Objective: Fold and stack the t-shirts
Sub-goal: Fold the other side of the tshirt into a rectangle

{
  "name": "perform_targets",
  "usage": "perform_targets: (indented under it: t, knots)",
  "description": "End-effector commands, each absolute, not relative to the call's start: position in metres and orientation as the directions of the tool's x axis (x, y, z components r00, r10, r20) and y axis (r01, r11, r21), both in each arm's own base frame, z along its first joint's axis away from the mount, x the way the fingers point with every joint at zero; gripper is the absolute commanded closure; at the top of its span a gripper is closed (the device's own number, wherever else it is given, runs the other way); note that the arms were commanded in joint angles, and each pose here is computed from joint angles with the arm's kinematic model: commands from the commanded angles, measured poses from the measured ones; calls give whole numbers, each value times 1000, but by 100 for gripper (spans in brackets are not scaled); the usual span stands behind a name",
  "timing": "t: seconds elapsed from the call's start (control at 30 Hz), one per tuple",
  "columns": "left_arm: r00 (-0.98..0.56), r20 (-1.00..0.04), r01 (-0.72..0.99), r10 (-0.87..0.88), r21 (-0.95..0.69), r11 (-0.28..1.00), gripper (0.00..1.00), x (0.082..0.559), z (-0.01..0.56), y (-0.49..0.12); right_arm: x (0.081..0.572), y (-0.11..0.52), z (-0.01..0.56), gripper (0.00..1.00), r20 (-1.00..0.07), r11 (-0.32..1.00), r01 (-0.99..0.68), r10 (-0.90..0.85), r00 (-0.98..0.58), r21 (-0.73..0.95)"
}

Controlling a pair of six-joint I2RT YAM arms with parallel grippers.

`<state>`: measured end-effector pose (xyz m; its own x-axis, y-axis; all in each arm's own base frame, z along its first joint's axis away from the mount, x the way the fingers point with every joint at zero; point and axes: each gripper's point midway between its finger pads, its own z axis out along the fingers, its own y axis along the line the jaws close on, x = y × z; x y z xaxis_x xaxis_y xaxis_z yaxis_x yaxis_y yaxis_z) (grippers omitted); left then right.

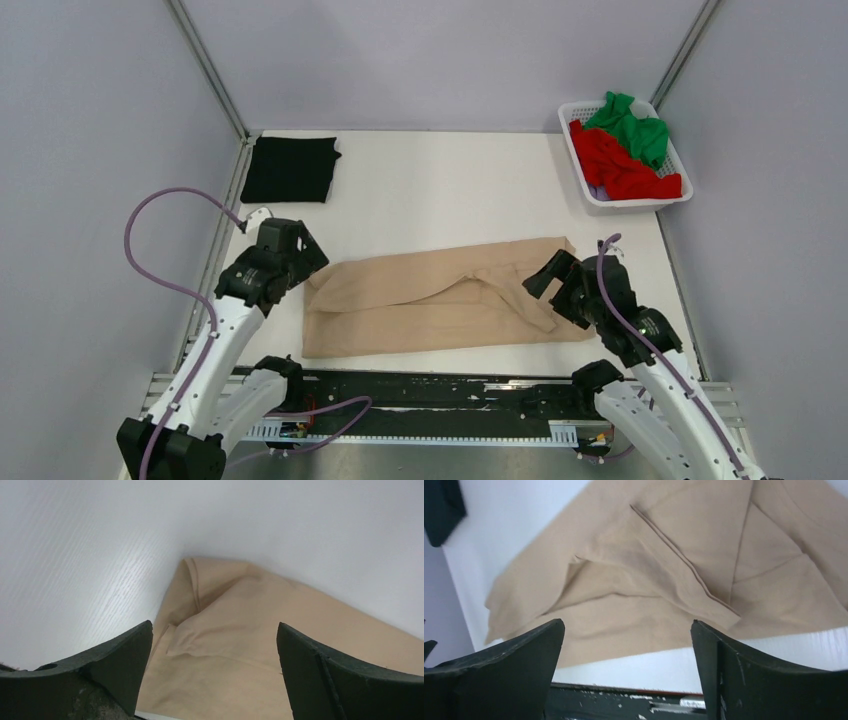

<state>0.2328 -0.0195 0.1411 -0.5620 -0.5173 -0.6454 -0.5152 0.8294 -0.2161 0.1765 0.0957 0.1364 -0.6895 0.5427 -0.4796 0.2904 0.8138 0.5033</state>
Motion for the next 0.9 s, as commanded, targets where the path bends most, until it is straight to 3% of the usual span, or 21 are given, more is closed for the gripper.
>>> perform_targets:
  t: [0.0, 0.1, 0.2, 0.37, 0.63, 0.87]
  knots:
    - [-557, -659, -343, -505, -371, 863, 0, 256, 178, -54, 220, 101, 170, 0, -616, 784, 172, 584, -529, 596]
    - [-641, -610, -188, -466, -463, 866, 0, 276, 172, -94, 243, 110, 165, 0, -651, 805, 127, 551, -522, 579]
    - [-770, -485, -99, -414, -550, 829, 0, 277, 145, -132, 264, 121, 148, 0, -647, 843, 111, 481, -592, 526]
    - [-851, -347, -230, -395, -431, 873, 0, 269, 79, -121, 286, 136, 99, 0, -538, 879, 148, 401, -742, 453]
    - [-837, -353, -366, -418, -207, 907, 0, 240, 41, -75, 280, 152, 61, 0, -451, 890, 94, 315, -835, 447]
    - [-847, -323, -385, -422, -174, 906, 0, 234, 31, -72, 243, 180, 71, 0, -391, 814, -55, 218, -894, 578]
